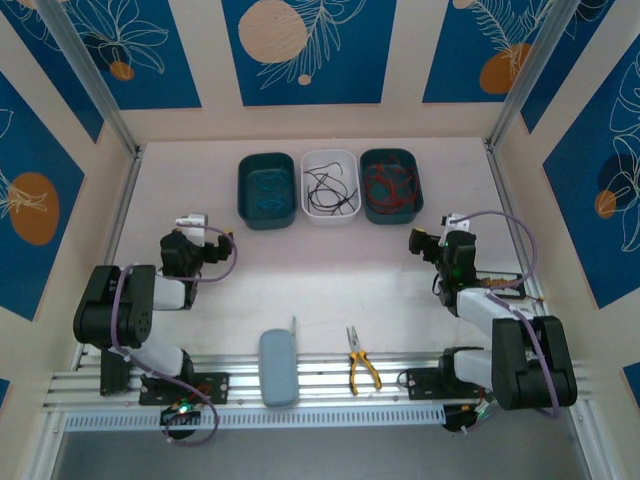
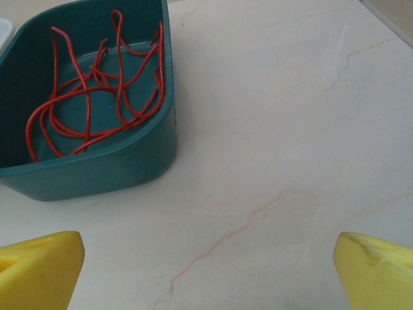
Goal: Untangle the cables
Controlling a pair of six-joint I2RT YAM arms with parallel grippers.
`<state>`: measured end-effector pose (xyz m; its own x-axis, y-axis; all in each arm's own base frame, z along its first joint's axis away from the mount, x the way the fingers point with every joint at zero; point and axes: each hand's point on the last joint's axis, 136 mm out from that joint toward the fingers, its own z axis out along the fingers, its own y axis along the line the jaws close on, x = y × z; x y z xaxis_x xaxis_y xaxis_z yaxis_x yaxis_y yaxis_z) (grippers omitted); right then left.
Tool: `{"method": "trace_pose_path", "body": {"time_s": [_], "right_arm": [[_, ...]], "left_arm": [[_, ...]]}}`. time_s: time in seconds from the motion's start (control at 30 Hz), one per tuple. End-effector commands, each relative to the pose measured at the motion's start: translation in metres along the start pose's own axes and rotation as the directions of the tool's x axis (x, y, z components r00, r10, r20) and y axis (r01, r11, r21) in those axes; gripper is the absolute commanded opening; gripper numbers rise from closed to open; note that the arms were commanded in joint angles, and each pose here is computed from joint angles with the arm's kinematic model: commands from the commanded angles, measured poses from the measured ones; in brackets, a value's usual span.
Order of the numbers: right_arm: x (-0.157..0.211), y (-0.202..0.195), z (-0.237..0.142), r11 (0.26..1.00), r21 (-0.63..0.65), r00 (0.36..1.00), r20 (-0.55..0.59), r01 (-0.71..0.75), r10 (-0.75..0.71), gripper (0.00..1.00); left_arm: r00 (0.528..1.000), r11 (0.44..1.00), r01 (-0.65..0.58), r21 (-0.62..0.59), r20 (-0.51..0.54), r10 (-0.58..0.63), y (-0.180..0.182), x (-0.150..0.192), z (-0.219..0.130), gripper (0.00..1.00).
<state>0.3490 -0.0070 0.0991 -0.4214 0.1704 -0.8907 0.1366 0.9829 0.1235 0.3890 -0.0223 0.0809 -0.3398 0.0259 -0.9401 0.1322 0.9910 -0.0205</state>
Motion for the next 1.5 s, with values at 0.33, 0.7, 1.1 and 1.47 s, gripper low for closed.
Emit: {"method": "trace_pose_path", "body": {"time_s": [0.33, 0.7, 1.1, 1.47], "right_arm": [[-0.025, 0.004, 0.03, 0.998, -0.055, 0.994, 0.105, -0.016, 0.022, 0.99], [-0.015, 0.026, 0.043, 0.989, -0.125, 0.996, 0.062, 0.072, -0.065, 0.99], [-0.007, 0.043, 0.043, 0.962, -0.248, 0.994, 0.044, 0.111, -0.103, 0.99], [-0.007, 0.047, 0.04, 0.948, -0.301, 0.995, 0.041, 0.102, -0.094, 0.99]], "left_arm": [[0.999, 1.0, -0.016, -0.023, 0.03, 0.016, 0.002, -0.013, 0.0, 1.0], [0.999, 1.0, -0.015, -0.022, 0.032, 0.015, 0.002, -0.013, 0.0, 1.0], [0.999, 1.0, -0.016, -0.018, 0.031, 0.017, 0.001, -0.013, 0.001, 1.0], [0.999, 0.999, -0.037, 0.032, 0.025, 0.036, -0.008, -0.013, 0.002, 1.0]]}}
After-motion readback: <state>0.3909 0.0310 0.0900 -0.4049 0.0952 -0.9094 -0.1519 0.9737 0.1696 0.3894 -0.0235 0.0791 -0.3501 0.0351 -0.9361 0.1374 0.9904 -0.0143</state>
